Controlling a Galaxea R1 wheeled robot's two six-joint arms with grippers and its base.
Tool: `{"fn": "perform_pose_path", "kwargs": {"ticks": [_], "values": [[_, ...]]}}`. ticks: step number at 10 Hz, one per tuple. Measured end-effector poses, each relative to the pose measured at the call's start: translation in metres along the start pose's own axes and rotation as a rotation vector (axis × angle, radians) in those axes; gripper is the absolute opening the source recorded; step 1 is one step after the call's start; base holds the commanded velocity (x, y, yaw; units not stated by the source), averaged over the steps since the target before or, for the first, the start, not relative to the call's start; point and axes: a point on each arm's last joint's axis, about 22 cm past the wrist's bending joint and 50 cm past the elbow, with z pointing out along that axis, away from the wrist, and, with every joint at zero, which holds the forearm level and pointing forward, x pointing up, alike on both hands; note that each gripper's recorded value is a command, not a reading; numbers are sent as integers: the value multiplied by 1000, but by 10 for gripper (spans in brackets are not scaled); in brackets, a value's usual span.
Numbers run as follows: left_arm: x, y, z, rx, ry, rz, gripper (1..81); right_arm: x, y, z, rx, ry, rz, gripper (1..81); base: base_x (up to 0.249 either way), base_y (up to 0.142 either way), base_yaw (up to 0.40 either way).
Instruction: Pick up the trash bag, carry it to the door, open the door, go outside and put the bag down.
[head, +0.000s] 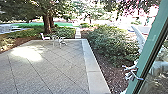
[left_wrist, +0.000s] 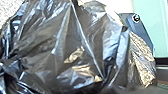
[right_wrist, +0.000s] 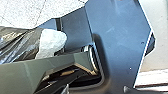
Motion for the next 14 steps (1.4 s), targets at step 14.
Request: {"fn": "perform_pose_path", "kwargs": {"ticks": [14], "values": [[-12, 1, -1, -1, -14, -3, 10, -9, 1, 0, -1, -11, 2, 811, 117, 0, 0]]}}
